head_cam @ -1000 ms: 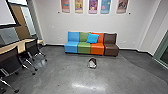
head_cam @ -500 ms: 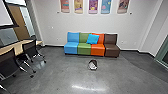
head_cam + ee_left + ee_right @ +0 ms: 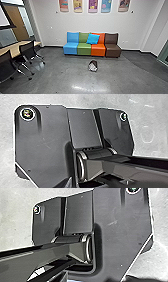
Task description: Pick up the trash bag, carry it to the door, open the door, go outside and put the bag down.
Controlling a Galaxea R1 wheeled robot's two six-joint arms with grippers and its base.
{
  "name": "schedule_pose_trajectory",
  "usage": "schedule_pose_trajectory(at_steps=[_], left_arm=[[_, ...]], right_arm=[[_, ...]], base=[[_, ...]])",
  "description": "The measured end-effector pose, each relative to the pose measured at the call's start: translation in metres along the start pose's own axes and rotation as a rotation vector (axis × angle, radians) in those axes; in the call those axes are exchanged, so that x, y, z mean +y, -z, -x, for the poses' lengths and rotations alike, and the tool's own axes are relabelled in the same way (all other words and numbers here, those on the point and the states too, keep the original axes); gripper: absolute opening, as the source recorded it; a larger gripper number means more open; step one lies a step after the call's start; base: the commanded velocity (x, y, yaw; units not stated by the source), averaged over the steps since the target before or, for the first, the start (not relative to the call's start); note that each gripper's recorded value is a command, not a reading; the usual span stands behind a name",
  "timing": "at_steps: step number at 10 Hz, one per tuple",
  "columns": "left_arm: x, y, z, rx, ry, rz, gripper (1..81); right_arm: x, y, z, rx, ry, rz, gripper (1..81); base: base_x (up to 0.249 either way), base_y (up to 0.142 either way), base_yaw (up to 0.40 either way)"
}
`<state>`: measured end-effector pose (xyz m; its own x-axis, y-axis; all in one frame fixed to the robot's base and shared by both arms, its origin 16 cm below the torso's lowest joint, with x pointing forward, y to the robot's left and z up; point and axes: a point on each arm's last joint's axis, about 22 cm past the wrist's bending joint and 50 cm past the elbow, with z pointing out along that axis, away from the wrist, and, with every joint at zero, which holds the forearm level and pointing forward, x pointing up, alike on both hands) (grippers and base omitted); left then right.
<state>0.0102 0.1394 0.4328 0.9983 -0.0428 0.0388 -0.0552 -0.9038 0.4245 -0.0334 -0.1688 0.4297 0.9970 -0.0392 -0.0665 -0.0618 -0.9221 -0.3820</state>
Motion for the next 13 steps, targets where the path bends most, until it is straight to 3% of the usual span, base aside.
schedule_pose_trajectory(at_steps=[13], left_arm=[[0.0009, 0.0002, 0.0064, -0.007, 0.003, 0.002, 81.1]], right_arm=[[-0.0044, -0.0014, -0.0011, 0.000, 0.002, -0.005, 81.1]], base=[[0.162, -0.005, 0.000]])
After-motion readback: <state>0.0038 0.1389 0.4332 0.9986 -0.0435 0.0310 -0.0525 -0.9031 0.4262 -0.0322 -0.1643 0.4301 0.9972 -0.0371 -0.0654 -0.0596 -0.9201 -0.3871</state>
